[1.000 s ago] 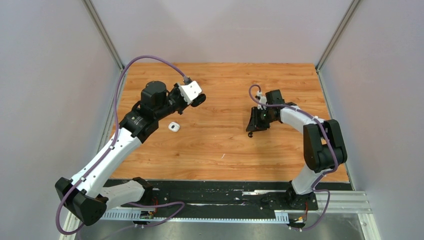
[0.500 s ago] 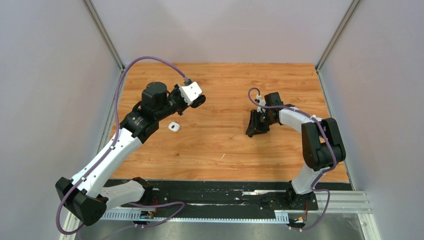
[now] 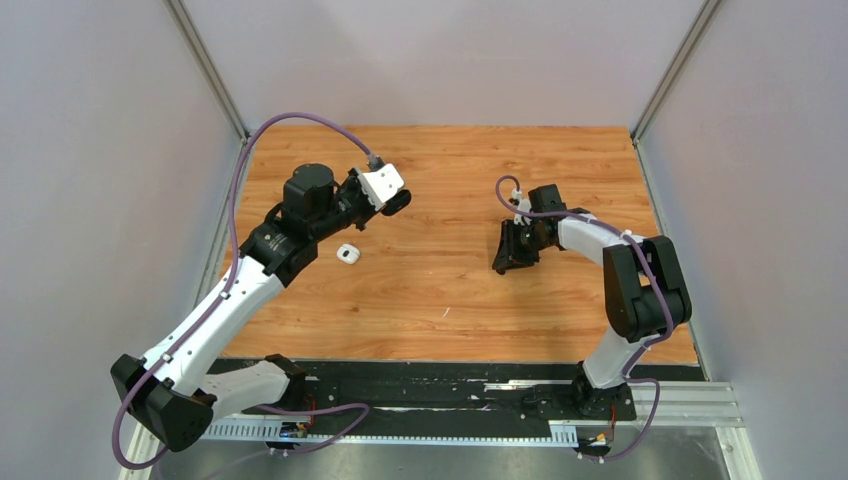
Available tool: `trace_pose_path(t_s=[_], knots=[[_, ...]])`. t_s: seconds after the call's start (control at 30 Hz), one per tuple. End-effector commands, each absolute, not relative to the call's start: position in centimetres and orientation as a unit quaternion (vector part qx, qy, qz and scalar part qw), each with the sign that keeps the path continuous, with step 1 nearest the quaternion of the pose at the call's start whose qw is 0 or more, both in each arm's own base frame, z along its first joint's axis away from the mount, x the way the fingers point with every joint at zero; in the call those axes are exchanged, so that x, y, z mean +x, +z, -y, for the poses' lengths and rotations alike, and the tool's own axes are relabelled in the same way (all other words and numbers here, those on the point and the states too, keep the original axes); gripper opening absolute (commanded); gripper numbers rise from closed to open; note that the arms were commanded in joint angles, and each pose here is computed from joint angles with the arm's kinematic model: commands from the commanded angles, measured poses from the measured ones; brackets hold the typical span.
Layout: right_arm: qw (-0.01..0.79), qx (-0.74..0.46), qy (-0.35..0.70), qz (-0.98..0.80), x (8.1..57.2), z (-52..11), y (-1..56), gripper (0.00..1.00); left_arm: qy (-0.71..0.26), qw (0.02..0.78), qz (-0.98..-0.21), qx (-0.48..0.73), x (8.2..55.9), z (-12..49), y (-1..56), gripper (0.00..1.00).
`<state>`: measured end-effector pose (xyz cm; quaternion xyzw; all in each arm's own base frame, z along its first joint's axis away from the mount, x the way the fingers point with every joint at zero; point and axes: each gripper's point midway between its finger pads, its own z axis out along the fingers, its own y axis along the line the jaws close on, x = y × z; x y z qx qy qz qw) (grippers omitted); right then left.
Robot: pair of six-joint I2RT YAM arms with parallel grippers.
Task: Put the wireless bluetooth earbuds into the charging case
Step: Pick up the earbud from the center of the board.
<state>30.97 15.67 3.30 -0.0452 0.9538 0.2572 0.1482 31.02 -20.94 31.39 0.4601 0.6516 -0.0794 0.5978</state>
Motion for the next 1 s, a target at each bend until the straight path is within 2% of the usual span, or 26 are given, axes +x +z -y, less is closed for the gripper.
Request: trace_pose_path(t_s=[0.0,0.8,0.97], knots=[[0.169,-0.055,0.211,-0.961,31.8,-14.1,2.8,0.30,-0.077,0.625,-0.632,0.452,30.9,20.9,33.2,0.00],[0.169,-0.059,0.190,-0.965,31.8,-12.8,2.7,0.31,-0.075,0.627,-0.632,0.449,30.8,20.8,33.0,0.00],[0.169,-0.057,0.192,-0.965,32.0,-12.8,2.6,0.28,-0.075,0.627,-0.633,0.448,30.9,20.8,32.9,0.00]])
